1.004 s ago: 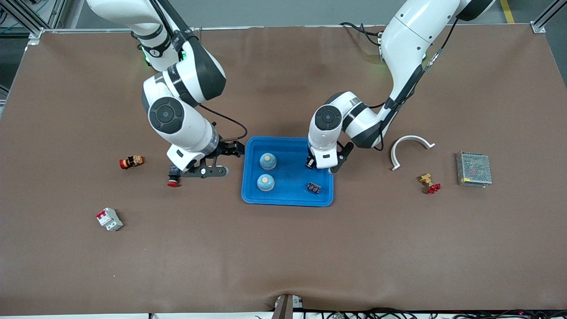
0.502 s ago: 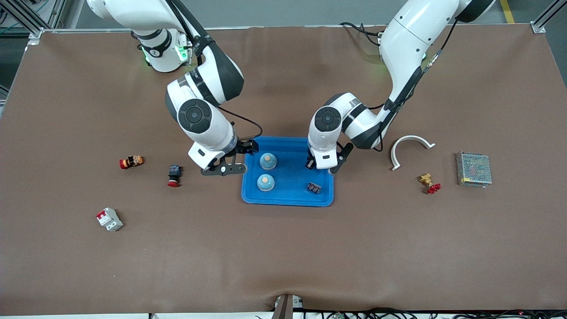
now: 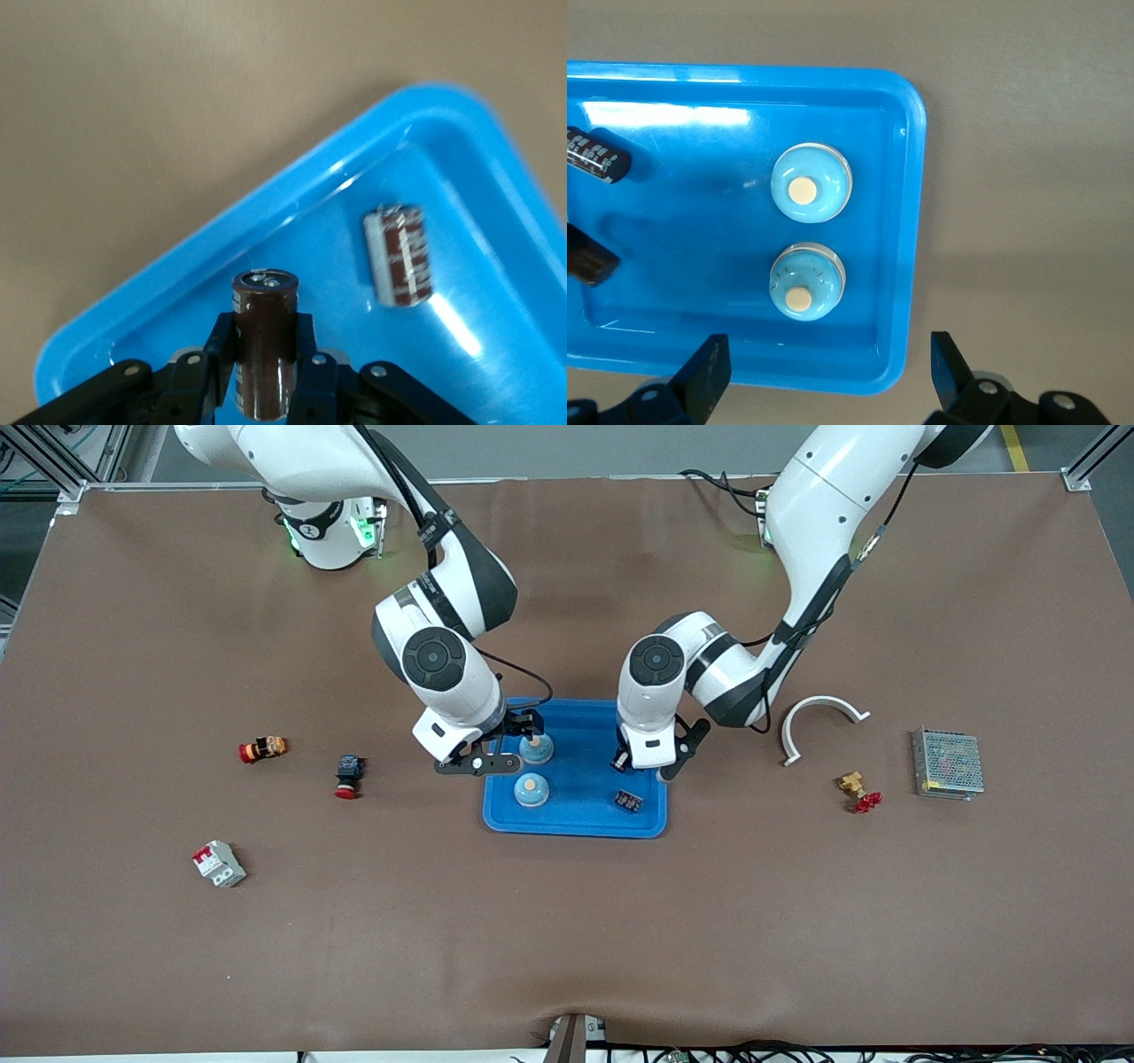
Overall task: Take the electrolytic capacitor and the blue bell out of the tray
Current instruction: 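Lift the capacitor with the left gripper while the right gripper grasps the bell, then place the capacitor beside the red valve with the left gripper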
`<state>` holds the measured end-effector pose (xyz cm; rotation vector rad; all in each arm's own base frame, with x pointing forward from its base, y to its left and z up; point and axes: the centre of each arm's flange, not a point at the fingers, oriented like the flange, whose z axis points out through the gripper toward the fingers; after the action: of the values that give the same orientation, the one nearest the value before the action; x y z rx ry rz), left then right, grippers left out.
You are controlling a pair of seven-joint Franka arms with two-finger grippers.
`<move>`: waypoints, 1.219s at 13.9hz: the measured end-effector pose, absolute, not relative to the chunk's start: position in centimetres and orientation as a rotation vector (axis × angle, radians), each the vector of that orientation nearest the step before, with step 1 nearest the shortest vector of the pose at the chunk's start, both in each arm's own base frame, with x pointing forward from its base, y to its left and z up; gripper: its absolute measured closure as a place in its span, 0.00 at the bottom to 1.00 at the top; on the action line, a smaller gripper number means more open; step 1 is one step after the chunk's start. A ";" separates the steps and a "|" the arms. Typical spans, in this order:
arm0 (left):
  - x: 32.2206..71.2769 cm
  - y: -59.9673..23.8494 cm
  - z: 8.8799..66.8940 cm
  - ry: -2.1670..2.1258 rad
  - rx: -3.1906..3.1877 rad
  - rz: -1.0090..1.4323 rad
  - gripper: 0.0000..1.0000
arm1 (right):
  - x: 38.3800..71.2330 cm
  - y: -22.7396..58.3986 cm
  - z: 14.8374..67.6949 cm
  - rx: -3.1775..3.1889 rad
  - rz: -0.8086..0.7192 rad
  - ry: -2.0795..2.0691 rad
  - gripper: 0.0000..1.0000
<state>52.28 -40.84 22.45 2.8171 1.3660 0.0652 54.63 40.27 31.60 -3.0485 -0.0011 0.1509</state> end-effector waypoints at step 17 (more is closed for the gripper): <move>61.8 -15.3 31.5 0.927 3.212 -0.050 0.69 | 51.9 43.9 23.4 -3.054 0.128 0.035 0.00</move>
<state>61.84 -15.28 31.54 3.2117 0.9268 -0.0500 51.92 43.88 23.43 -3.0542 0.0352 0.1276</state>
